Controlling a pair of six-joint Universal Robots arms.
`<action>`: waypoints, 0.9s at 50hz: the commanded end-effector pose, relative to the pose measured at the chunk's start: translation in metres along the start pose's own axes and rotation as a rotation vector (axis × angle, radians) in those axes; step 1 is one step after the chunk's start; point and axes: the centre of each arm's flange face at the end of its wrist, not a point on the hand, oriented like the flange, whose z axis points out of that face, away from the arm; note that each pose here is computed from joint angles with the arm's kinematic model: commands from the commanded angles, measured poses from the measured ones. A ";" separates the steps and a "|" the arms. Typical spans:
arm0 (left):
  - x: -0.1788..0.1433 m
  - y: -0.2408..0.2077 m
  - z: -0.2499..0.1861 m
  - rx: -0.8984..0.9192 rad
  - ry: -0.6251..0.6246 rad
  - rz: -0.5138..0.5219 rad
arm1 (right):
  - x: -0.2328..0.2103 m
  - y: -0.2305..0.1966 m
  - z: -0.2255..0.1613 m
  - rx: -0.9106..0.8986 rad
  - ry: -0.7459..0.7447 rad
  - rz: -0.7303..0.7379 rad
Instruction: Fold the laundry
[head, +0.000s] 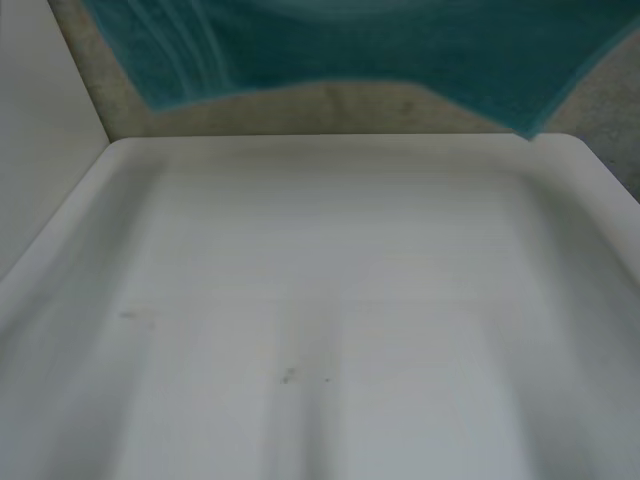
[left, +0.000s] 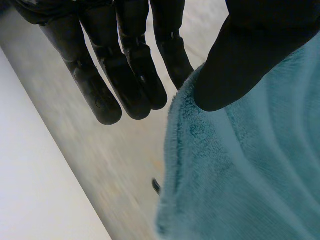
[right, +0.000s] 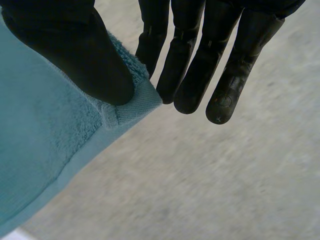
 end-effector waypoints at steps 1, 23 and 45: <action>0.010 0.074 -0.055 -0.270 0.059 -0.014 | -0.024 0.054 -0.018 -0.145 -0.099 -0.002; 0.058 0.154 -0.208 -0.788 0.234 -0.028 | -0.078 0.210 -0.102 -0.792 -0.424 -0.155; 0.025 0.069 -0.243 -0.937 0.451 0.083 | -0.021 0.159 -0.145 -0.853 -0.565 -0.520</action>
